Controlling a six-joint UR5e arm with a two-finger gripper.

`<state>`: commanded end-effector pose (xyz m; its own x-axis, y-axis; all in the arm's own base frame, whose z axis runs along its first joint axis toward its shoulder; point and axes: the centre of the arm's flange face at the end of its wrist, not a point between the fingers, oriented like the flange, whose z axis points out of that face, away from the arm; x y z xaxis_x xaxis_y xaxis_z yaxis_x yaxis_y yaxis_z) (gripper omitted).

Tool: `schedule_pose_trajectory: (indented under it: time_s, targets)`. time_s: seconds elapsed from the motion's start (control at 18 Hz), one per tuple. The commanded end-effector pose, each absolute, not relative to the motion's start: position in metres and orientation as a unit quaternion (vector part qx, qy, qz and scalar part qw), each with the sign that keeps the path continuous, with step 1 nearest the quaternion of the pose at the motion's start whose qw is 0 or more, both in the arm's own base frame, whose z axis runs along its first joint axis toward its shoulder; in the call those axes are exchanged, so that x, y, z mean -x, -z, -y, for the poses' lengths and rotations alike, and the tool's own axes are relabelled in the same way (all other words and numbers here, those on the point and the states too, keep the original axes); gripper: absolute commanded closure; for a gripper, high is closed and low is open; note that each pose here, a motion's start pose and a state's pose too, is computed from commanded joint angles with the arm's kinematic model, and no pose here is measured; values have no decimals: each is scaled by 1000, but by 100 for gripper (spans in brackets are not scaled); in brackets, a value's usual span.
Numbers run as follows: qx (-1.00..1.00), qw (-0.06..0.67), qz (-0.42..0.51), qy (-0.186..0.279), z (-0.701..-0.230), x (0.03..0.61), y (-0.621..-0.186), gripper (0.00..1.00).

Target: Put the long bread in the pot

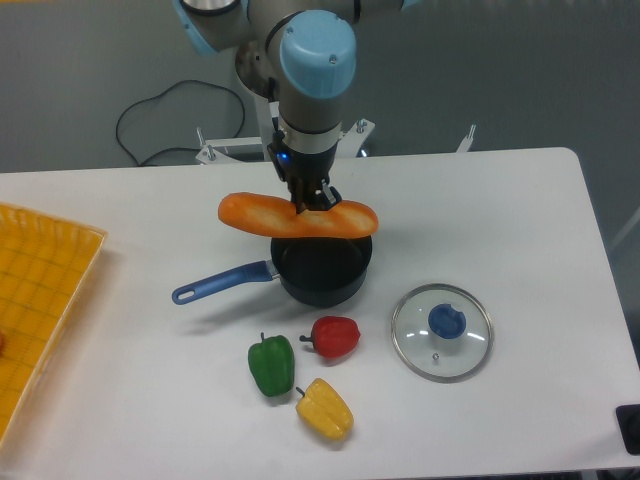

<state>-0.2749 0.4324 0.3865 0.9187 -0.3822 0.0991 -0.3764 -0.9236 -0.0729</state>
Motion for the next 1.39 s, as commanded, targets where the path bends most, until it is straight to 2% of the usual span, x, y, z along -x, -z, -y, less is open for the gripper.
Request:
schedule_pose_trajectory:
  time_s: [0.83, 0.89, 1.0, 1.06, 1.28, 1.39]
  targets:
    - [978, -13, -183, 103, -461, 246, -330, 82]
    - [978, -15, -182, 106, -462, 246, -326, 77]
    - [977, -18, -184, 111, -465, 248, -319, 55]
    - [977, -16, -185, 108, -466, 249, -317, 47]
    - [977, -14, -194, 92, -477, 251, -309, 26]
    - [977, -26, -197, 80, -475, 252, -309, 22]
